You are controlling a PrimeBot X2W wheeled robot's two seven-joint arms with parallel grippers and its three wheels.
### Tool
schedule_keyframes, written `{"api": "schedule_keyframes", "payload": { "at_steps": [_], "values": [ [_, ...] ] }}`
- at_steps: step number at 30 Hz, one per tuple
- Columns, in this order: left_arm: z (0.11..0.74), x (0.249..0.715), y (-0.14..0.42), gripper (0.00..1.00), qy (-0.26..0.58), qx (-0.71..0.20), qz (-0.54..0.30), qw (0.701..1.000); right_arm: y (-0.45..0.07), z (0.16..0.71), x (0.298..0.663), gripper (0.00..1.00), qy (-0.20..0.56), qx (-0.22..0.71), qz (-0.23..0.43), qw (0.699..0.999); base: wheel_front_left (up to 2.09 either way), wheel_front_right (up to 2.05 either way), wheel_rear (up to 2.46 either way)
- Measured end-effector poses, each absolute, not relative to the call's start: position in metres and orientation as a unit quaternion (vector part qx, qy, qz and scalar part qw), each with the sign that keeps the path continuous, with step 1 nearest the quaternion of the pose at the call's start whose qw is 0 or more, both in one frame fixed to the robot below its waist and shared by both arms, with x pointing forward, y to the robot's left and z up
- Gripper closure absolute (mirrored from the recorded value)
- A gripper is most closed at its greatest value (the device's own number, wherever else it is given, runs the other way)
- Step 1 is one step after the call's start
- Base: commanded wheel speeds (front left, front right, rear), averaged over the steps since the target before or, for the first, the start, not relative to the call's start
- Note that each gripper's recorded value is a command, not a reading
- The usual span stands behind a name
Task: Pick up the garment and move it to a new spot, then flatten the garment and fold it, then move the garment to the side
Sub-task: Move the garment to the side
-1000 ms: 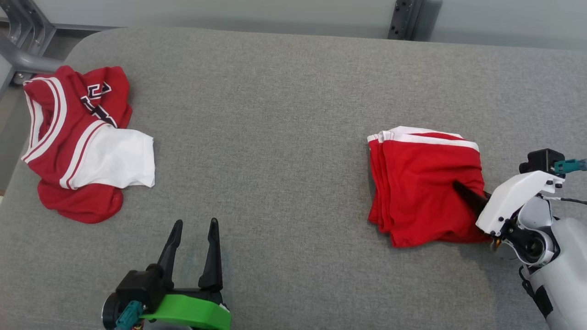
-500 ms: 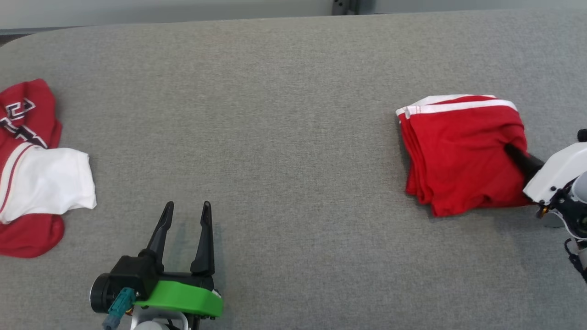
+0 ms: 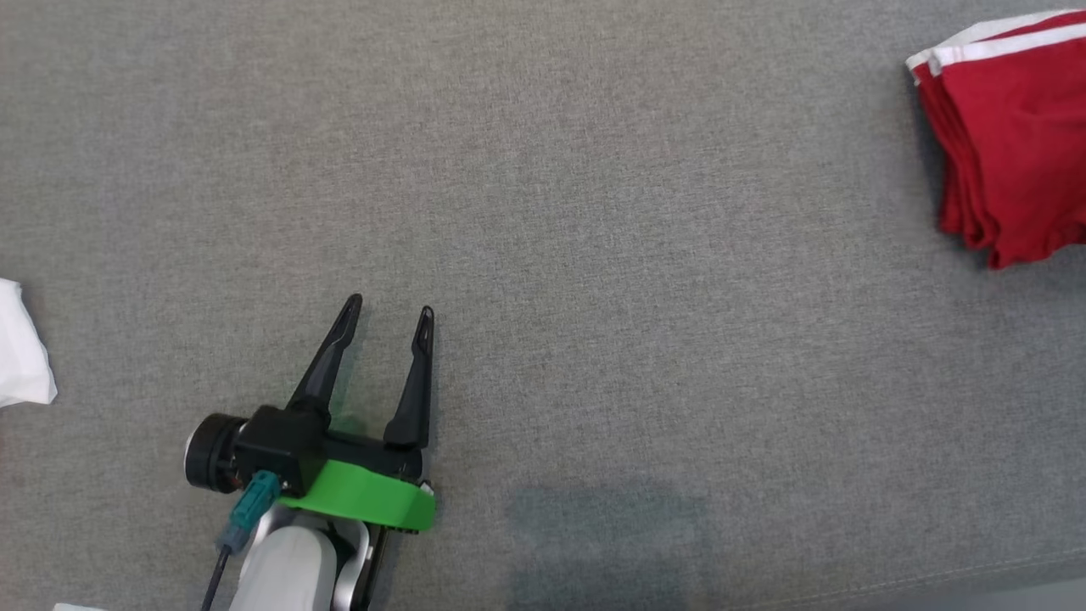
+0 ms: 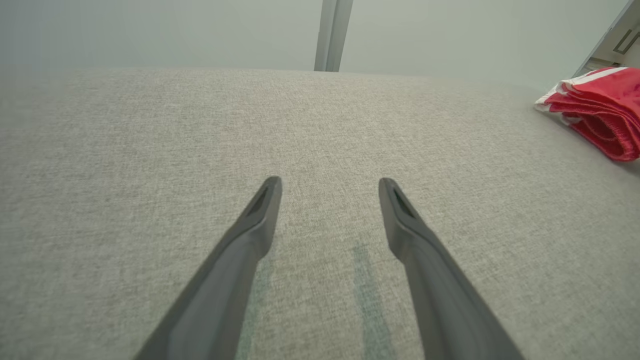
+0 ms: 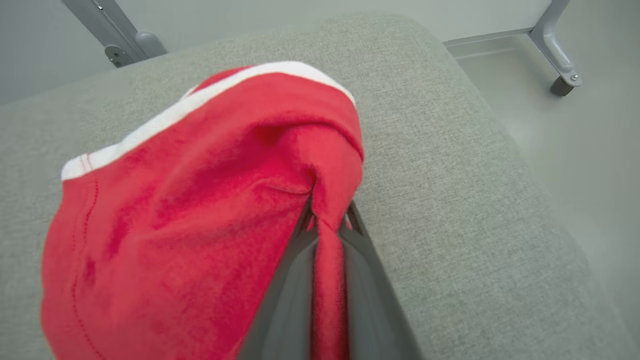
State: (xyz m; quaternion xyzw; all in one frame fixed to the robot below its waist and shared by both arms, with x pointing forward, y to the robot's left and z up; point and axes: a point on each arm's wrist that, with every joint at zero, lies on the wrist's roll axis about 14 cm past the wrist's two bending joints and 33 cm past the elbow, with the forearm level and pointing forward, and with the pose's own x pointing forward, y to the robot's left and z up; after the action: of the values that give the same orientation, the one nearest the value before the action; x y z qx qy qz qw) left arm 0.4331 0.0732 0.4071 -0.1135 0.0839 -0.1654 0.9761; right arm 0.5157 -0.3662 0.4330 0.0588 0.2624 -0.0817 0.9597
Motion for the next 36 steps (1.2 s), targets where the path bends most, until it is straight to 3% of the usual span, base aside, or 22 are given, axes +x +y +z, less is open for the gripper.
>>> {"api": "schedule_keyframes", "payload": {
  "at_steps": [8, 9, 10, 14, 22, 27, 36],
  "values": [
    [0.381, 0.439, 0.083, 0.0, 0.111, -0.116, -0.149, 0.976, -0.425, 0.418, 0.516, 1.0, 0.305, -0.021, -0.148, 0.941, 0.0, 0.0, 0.0],
    [0.38, 0.439, 0.086, 0.0, 0.111, -0.115, -0.145, 0.976, -0.427, 0.42, 0.519, 0.55, 0.297, -0.034, -0.15, 0.942, 0.0, 0.0, 0.0],
    [0.38, 0.439, 0.088, 0.0, 0.112, -0.115, -0.142, 0.977, -0.429, 0.423, 0.523, 0.0, 0.288, -0.047, -0.151, 0.945, 0.0, 0.0, 0.0],
    [0.384, 0.439, 0.091, 0.0, 0.107, -0.113, -0.139, 0.978, -0.434, 0.439, 0.53, 0.0, 0.249, -0.097, -0.151, 0.952, 0.0, 0.0, 0.0],
    [0.402, 0.427, 0.106, 0.0, 0.094, -0.122, -0.111, 0.982, -0.394, 0.509, 0.545, 0.0, 0.076, -0.124, -0.097, 0.985, 0.0, 0.0, 0.0],
    [0.415, 0.404, 0.119, 0.0, 0.09, -0.132, -0.081, 0.984, -0.358, 0.515, 0.515, 0.0, 0.036, -0.113, -0.059, 0.991, 0.0, 0.0, 0.0],
    [0.438, 0.358, 0.147, 0.0, 0.068, -0.125, -0.038, 0.989, -0.299, 0.497, 0.426, 0.0, 0.009, -0.067, -0.033, 0.997, 0.0, 0.0, 0.0]
  ]
}}
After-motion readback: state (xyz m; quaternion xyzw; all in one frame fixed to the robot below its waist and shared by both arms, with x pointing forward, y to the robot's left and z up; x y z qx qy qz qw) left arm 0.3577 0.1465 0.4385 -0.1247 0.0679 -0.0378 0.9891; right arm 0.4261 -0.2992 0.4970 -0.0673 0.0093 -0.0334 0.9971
